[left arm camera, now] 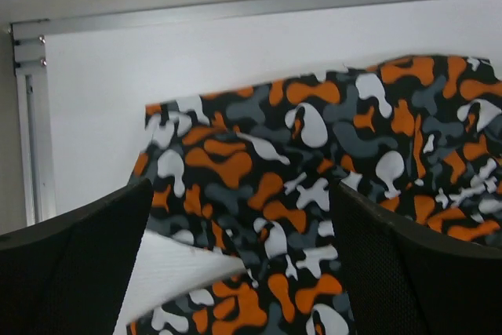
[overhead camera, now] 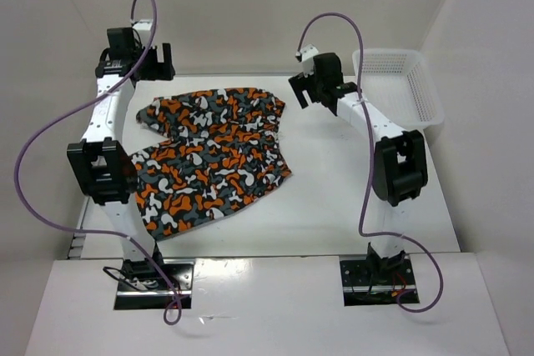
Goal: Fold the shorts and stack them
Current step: Move the shorts to the center of the board, then flatten the shorts out
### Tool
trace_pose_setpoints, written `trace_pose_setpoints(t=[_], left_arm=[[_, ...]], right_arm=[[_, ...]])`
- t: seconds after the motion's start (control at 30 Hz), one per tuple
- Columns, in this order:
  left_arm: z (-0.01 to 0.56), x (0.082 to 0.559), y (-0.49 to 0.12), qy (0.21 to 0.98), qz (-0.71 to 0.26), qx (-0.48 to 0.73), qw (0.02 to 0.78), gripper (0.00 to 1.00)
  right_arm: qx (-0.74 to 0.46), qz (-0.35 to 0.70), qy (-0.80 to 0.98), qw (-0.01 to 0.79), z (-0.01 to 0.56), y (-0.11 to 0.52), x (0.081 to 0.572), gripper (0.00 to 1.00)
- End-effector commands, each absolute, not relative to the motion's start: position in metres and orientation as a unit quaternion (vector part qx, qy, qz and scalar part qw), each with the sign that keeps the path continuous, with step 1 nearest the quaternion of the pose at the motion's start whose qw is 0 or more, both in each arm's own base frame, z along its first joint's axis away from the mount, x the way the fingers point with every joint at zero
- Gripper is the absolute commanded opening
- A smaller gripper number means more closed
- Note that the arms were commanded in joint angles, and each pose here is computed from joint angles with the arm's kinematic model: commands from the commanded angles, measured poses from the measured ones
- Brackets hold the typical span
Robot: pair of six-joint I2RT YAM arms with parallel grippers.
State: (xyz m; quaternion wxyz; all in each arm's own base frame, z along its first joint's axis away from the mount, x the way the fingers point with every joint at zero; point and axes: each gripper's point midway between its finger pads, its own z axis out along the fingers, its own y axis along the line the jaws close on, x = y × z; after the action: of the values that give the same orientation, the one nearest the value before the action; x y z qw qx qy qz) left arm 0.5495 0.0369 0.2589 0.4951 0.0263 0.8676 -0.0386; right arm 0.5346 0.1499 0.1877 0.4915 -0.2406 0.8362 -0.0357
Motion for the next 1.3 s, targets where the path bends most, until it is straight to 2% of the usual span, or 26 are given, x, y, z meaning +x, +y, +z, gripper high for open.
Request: trace_pose_setpoints(t=[0.0,0.07,0.1,0.13,0.17,0.23,0.27,0.3,0.33,0.4,0.43,0.47,0.6,0.67,0.77,0.83,0.97,1.07,1.1,1.2,1.27], left_arm=[[0.336,0.526,0.045,0.829,-0.018,0.024,0.559,1.00],[0.304,0.498,0.044,0.850,-0.027,0.020,0.525,1.00],[0.319,0.470,0.049,0.845,-0.013,0.011,0.534,1.00],[0.271,0.443,0.046,0.878,-0.018,0.001,0.478,1.00],[0.275,0.416,0.042,0.879,-0.019,0.001,0.477,1.00],[0.234,0.369,0.036,0.911,-0.025,-0.008,0.412,1.00],[0.235,0.343,0.030,0.909,-0.029,-0.006,0.415,0.98],[0.193,0.313,0.025,0.929,-0.036,-0.010,0.369,0.97],[0.181,0.296,0.023,0.931,-0.033,-0.013,0.363,0.97],[0.184,0.261,0.020,0.915,-0.019,-0.012,0.402,0.95],[0.151,0.238,0.016,0.925,-0.021,-0.011,0.379,0.95],[0.161,0.221,0.013,0.906,-0.014,-0.007,0.424,0.95],[0.112,0.165,0.011,0.896,0.007,-0.013,0.445,0.97],[0.099,0.156,0.014,0.884,0.023,-0.015,0.466,0.97],[0.072,0.144,0.009,0.899,0.013,-0.004,0.438,0.95],[0.045,0.136,0.015,0.924,0.029,-0.009,0.381,0.94],[0.034,0.155,0.031,0.936,0.066,-0.020,0.345,0.96],[0.054,0.181,0.035,0.936,0.072,-0.022,0.344,0.97],[0.047,0.181,0.034,0.955,0.059,-0.023,0.289,0.97],[0.058,0.202,0.027,0.978,-0.013,-0.045,0.202,0.97],[0.055,0.214,0.024,0.983,-0.068,-0.071,0.154,0.93]], right_arm=[[-0.228,0.004,0.794,0.563,0.276,0.164,0.526,0.98],[-0.260,0.030,0.794,0.549,0.281,0.167,0.496,0.98],[-0.291,0.063,0.806,0.512,0.250,0.175,0.474,0.98],[-0.304,0.077,0.817,0.484,0.233,0.178,0.455,0.98],[-0.316,0.088,0.828,0.454,0.205,0.178,0.428,0.98],[-0.315,0.112,0.845,0.417,0.174,0.179,0.399,0.95],[-0.318,0.118,0.846,0.411,0.166,0.183,0.386,0.95],[-0.321,0.130,0.860,0.376,0.137,0.187,0.367,0.94],[-0.312,0.141,0.864,0.369,0.131,0.188,0.362,0.94],[-0.282,0.163,0.875,0.358,0.121,0.197,0.357,0.94],[-0.270,0.168,0.879,0.355,0.118,0.198,0.358,0.92],[-0.255,0.173,0.883,0.354,0.117,0.205,0.360,0.91],[-0.254,0.160,0.891,0.340,0.095,0.225,0.367,0.88],[-0.256,0.153,0.894,0.335,0.086,0.237,0.362,0.87],[-0.231,0.161,0.906,0.315,0.073,0.244,0.360,0.87],[-0.226,0.161,0.910,0.308,0.067,0.244,0.359,0.87],[-0.223,0.145,0.919,0.292,0.049,0.238,0.357,0.83],[-0.247,0.139,0.916,0.283,0.040,0.247,0.349,0.81],[-0.260,0.135,0.915,0.278,0.035,0.249,0.347,0.81],[-0.281,0.134,0.913,0.266,0.025,0.257,0.338,0.81],[-0.287,0.137,0.913,0.254,0.016,0.262,0.335,0.76]])
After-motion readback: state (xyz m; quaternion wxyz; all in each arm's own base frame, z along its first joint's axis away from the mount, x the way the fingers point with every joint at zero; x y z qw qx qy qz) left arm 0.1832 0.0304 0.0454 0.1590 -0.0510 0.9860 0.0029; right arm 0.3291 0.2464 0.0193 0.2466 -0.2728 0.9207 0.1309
